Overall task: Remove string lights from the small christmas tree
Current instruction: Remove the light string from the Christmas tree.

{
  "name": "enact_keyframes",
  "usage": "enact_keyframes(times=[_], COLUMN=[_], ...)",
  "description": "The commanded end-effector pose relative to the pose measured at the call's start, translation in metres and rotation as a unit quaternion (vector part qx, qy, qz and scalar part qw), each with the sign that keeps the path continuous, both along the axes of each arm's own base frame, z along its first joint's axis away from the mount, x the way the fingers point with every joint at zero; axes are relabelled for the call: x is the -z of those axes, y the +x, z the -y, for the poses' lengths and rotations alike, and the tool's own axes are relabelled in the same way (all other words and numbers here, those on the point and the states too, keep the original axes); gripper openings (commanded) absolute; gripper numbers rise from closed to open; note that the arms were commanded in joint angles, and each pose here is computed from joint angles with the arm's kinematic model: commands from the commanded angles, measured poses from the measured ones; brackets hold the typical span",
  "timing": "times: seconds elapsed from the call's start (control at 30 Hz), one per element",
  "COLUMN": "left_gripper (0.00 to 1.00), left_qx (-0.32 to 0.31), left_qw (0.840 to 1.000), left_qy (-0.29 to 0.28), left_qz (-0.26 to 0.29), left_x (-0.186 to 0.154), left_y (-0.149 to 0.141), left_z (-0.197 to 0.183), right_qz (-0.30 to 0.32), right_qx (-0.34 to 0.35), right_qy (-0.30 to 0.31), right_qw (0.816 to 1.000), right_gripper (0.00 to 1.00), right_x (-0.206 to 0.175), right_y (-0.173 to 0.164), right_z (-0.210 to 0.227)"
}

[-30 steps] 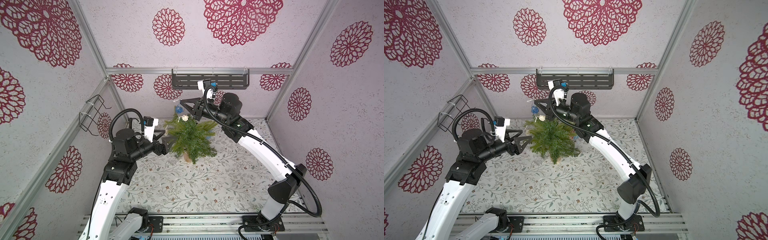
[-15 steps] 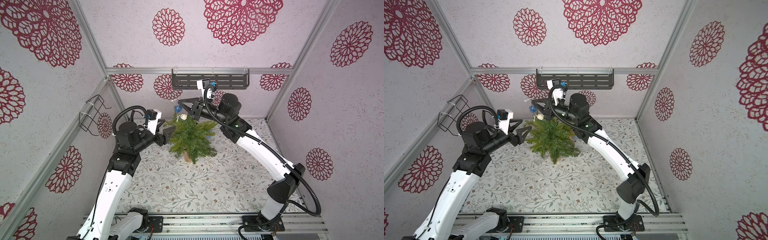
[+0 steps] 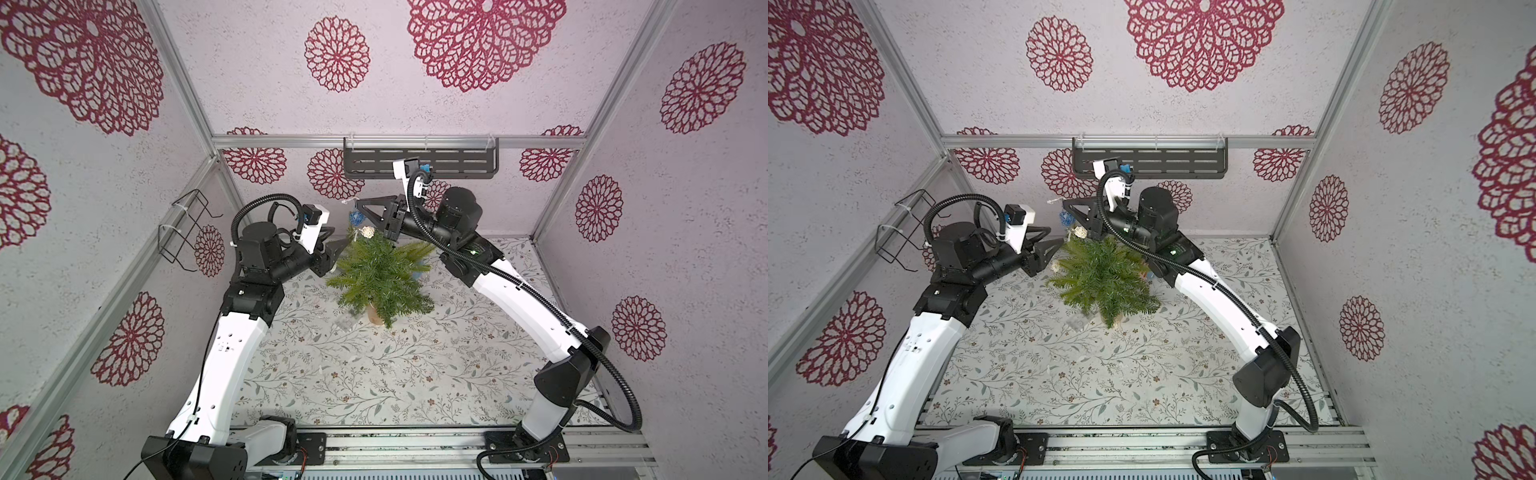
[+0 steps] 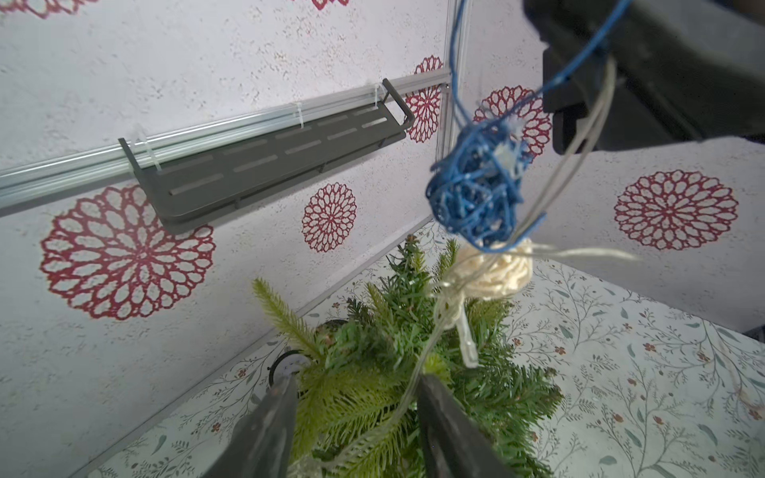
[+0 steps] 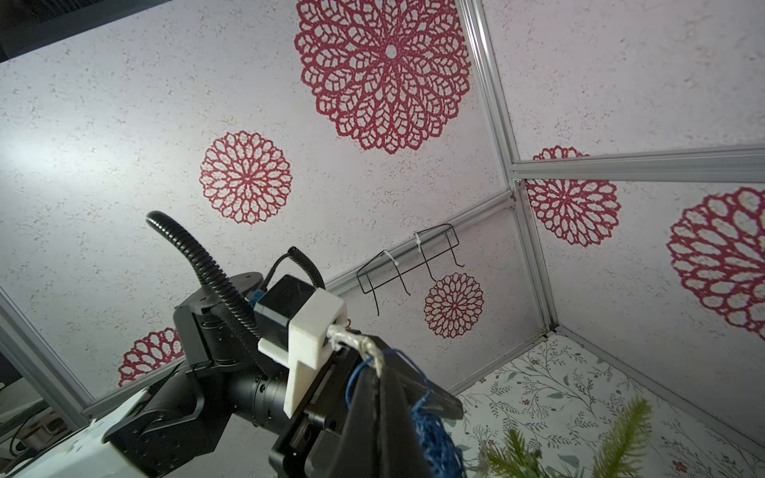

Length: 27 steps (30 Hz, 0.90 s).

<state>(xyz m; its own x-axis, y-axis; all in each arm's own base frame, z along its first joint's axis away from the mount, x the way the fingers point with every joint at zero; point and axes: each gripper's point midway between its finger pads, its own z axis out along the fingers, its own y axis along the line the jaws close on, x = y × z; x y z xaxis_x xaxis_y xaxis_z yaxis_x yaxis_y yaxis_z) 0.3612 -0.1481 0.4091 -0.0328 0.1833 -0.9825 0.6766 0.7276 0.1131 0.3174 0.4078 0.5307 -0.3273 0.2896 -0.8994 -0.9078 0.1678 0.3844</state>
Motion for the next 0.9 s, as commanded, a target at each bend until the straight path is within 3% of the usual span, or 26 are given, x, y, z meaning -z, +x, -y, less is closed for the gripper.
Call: enact_keyframes(times=[0.0,0.23,0.43,0.67,0.87], left_gripper=[0.5,0.41,0.18,0.0,0.0], left_qx=[0.035,0.019,0.013,-0.008,-0.046], left_qw=[0.999,0.999,1.0,1.0,0.999], left_qy=[0.025,0.031,0.026,0.026,0.022], left_qz=[0.009,-0.008,-0.007,0.001,0.018], left_x=[0.0,0.01,0.008,0.005,-0.003], left_y=[-0.008,0.006,0.012,0.013,0.018], left_z=[0.006,-0.001,-0.003,-0.01,-0.021], right_qz=[0.022,0.017,0.013,0.01,-0.001], right_qx=[-0.005,-0.008,-0.006,-0.001,0.007], right_qy=[0.024,0.026,0.024,0.016,-0.01], right_qw=[0.999,0.999,1.0,1.0,1.0], right_gripper=[0.0,0.0,0.0,0.0,0.0], right_x=[-0.022,-0.02,-0.019,-0.013,0.0], right_y=[-0.01,-0.01,-0.009,-0.006,-0.003], right_z=[0.005,0.004,0.003,0.002,0.001])
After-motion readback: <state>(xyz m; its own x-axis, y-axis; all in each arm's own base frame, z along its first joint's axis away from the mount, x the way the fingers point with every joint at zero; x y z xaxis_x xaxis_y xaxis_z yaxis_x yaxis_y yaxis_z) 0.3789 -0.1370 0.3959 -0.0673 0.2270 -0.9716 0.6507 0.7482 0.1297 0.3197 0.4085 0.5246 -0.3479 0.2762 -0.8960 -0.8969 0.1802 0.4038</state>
